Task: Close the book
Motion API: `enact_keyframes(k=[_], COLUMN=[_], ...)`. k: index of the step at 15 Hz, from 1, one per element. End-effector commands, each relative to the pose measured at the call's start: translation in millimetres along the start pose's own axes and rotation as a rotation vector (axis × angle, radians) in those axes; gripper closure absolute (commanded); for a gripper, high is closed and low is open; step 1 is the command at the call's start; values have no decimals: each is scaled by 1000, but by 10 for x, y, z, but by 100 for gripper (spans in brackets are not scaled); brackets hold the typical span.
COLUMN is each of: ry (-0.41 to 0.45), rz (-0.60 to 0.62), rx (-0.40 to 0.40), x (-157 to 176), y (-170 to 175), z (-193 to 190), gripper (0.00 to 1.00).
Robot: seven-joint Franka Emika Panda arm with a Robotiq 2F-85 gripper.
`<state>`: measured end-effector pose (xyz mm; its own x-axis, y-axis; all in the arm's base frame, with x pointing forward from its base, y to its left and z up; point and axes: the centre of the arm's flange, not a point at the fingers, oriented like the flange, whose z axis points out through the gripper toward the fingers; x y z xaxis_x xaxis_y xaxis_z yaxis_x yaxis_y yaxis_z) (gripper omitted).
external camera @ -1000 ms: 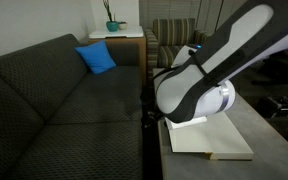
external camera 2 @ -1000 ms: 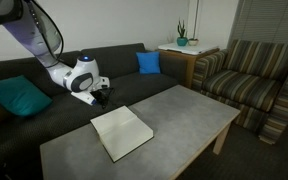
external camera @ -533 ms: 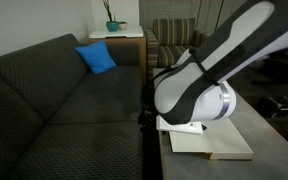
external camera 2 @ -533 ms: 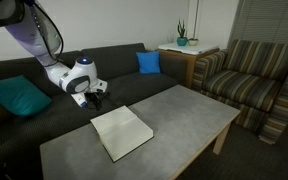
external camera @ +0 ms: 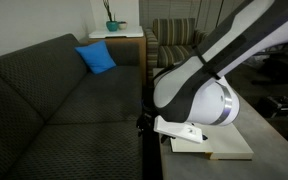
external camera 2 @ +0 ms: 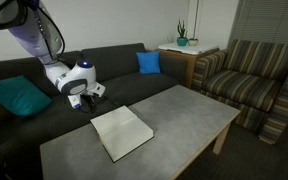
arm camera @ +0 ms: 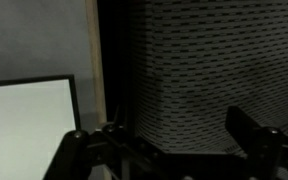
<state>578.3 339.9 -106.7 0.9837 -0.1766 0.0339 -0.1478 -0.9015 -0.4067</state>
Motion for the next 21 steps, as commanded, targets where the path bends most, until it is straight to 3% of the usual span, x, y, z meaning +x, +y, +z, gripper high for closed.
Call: enact_keyframes(k=[1,6,7,8,14,18,21], ry=[-23,-44,-45,-42,-27,-9,14], rz=[44,93,101,104,112,69,20], rx=[6,11,14,6,-29,-120,-224], x=[69,30,32,33,45,38,27], y=[191,310,322,336,424,484,446], z=[550,641,646,652,664,689,696], gripper=[0,0,25,27,69,97,100])
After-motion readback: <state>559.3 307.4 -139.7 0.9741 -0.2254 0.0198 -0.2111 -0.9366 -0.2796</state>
